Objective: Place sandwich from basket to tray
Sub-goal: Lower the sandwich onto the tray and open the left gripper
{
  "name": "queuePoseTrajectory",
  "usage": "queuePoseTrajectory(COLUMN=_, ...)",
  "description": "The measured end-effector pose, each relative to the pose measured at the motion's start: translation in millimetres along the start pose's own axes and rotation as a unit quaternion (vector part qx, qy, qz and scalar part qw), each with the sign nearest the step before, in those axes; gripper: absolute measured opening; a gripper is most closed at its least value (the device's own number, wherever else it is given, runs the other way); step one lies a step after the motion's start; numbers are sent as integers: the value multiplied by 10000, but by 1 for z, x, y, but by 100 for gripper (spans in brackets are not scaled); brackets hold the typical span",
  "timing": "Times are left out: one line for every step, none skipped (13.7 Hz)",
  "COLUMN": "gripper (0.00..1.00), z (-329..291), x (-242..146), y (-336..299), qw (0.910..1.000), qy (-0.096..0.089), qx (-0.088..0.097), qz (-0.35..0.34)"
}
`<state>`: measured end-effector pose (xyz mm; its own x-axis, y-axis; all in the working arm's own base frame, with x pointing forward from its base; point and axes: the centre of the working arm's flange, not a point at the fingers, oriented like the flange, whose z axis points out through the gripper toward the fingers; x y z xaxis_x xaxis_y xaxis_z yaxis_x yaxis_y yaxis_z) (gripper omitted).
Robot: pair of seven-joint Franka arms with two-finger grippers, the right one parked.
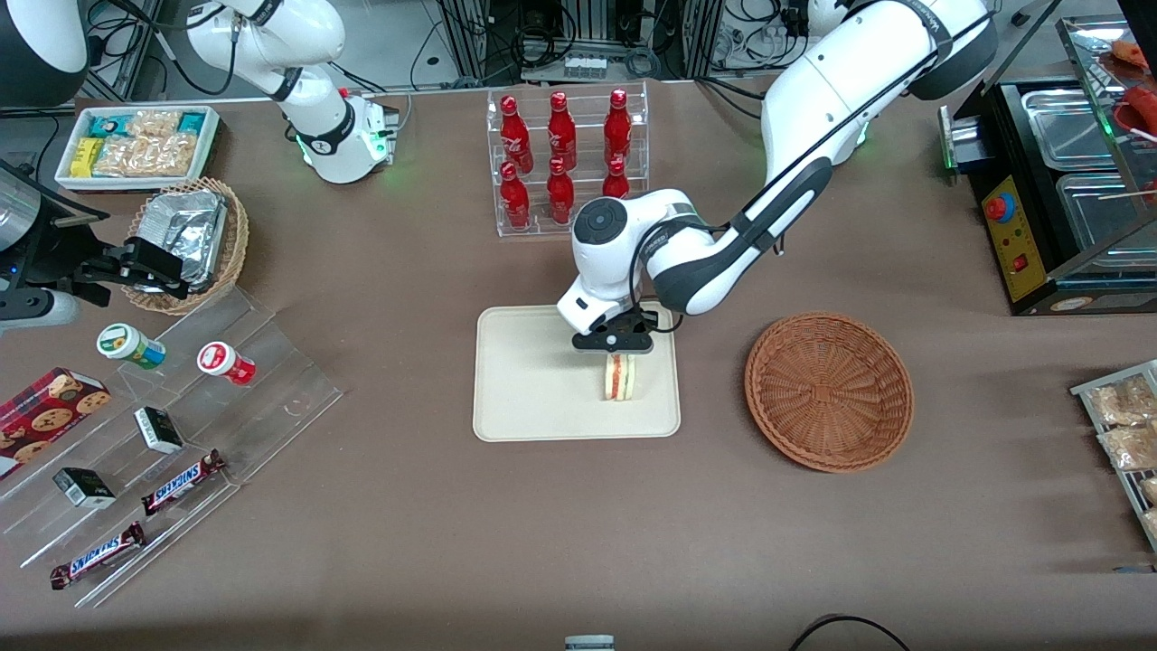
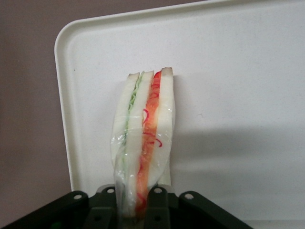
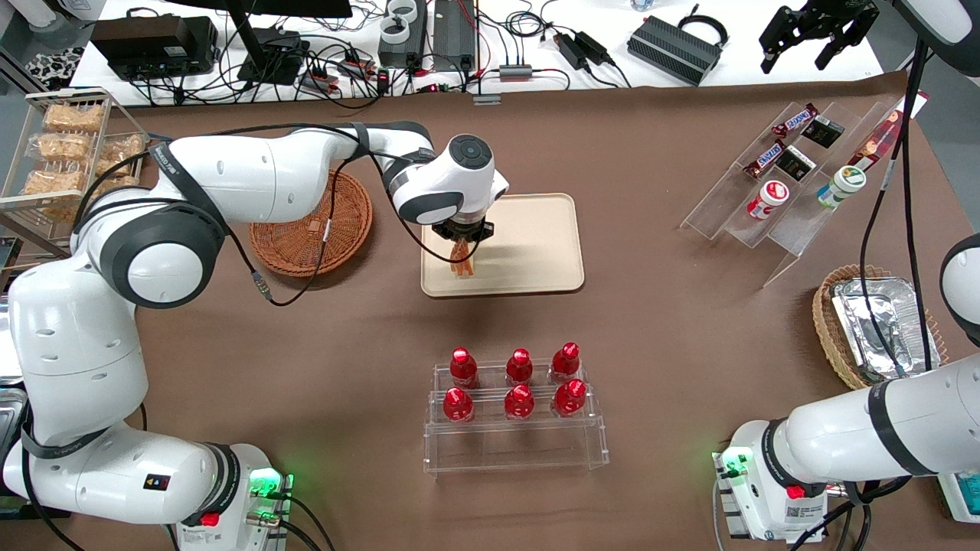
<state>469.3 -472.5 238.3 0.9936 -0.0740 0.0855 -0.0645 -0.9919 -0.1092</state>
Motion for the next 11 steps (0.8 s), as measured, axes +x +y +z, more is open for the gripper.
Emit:
queuePoseTrajectory(gripper=31, z=3, x=1, y=0, qw=10000, qy=62, qx=34, qz=-27)
queuePoseTrajectory(gripper=42, z=6, x=3, y=0, qw=9999, qy=127, qx=67, qz=-77)
queuePoseTrajectory(gripper=53, z=9, x=3, y=0, qw=9997, qy=163, qx=93, qz=-140)
queuePoseTrajectory(gripper=62, z=13, x=3, y=0, qw=9995, qy=184, qx=112, qz=-223)
queuePoseTrajectory(gripper=73, z=15, x=3, y=0, qw=9993, qy=192, qx=121, qz=-301)
queuePoseTrajectory(gripper=84, z=16, x=3, y=0, qw=9991, qy=193, qx=121, qz=-359)
queuePoseTrajectory(gripper=93, z=15, x=4, y=1, qw=9989, qy=202, qx=109, qz=-401)
queuePoseTrajectory(gripper=100, z=11, x=7, y=1, qw=9987, qy=230, qx=80, qz=-453)
queuePoseTrajectory(gripper=100, z=6, x=12, y=2, qw=9984, qy=272, qx=38, qz=-499)
queuePoseTrajectory(gripper=100, z=0, x=17, y=3, qw=9978, qy=319, qx=-12, qz=-585)
queuePoseTrajectory(gripper=100, z=-8, x=23, y=4, qw=9965, qy=366, qx=-74, qz=-747)
